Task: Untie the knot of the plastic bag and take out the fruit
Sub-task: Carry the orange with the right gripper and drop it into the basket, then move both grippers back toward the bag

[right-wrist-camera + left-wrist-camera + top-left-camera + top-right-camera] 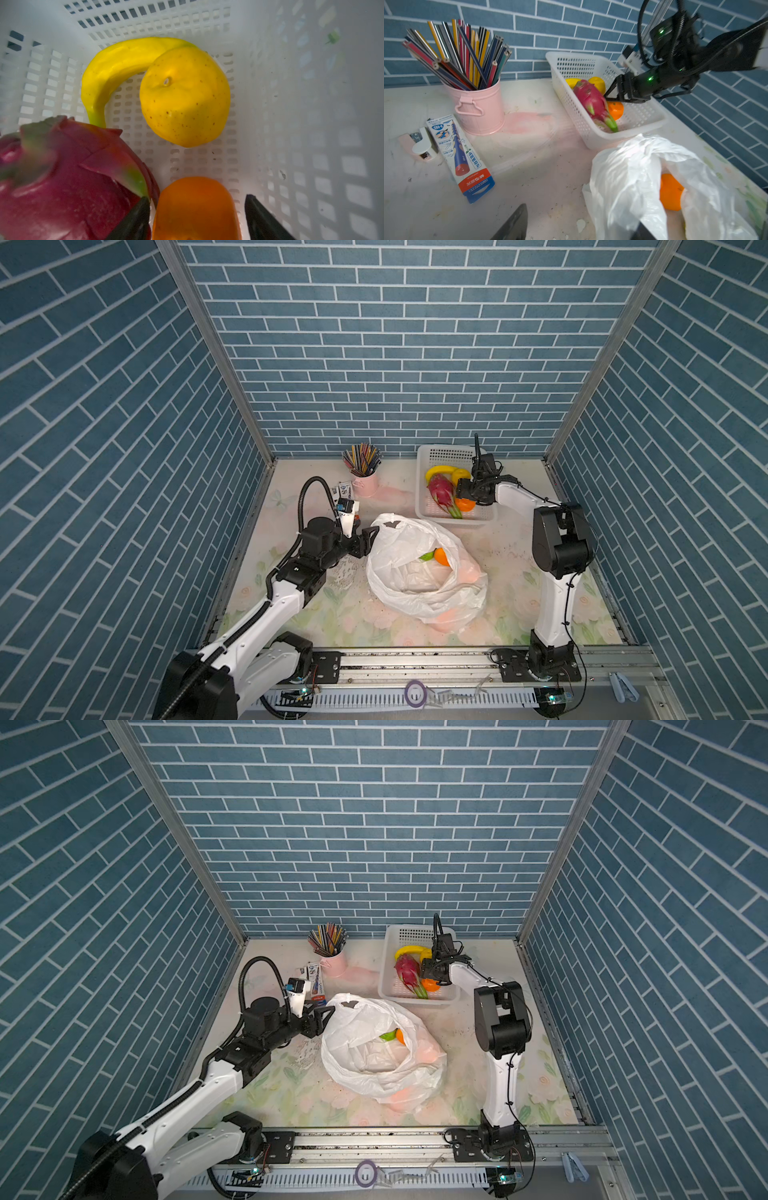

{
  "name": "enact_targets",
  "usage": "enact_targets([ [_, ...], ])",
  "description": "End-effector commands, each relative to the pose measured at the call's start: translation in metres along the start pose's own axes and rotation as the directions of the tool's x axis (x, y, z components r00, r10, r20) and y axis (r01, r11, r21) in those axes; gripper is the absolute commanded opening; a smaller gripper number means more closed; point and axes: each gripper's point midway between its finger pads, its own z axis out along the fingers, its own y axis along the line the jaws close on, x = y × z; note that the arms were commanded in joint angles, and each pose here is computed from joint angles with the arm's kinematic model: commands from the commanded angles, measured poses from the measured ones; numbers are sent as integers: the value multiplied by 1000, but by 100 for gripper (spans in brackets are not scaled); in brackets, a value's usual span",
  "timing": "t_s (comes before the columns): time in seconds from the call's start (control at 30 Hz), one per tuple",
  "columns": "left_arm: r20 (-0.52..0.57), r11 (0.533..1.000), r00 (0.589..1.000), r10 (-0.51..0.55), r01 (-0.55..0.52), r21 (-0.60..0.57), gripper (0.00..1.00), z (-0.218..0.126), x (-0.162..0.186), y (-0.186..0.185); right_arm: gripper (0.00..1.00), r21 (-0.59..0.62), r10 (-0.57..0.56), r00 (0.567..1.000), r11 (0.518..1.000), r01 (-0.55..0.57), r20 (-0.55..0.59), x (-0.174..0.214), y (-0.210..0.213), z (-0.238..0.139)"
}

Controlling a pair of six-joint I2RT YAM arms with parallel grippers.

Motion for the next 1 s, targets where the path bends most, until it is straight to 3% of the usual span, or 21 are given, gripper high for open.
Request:
enact_targets([
  [0.0, 40, 1000, 999, 13, -14, 26, 71, -13, -19, -14, 79, 4, -19, 1000, 1000, 19, 17, -7, 2, -21],
  [0.2, 79, 999, 996, -46, 44, 32, 79, -30, -41, -28, 82, -8, -16, 997, 1000, 17, 77, -23, 8, -60],
  [0.47, 89, 989, 987, -136, 131, 67, 74, -31, -56, -78, 82, -128, -49, 979, 989, 76, 199, -26, 38, -147],
  [0.77, -45, 983, 982, -181, 182, 9, 56, 7, -15, -125, 82, -278, -97, 948, 942, 185, 303, 37, 71, -233],
  [0.97, -179, 989, 973, -145, 143, -25, 51, 35, 27, -141, 84, -356, -187, 958, 899, 257, 219, 106, 82, -256],
])
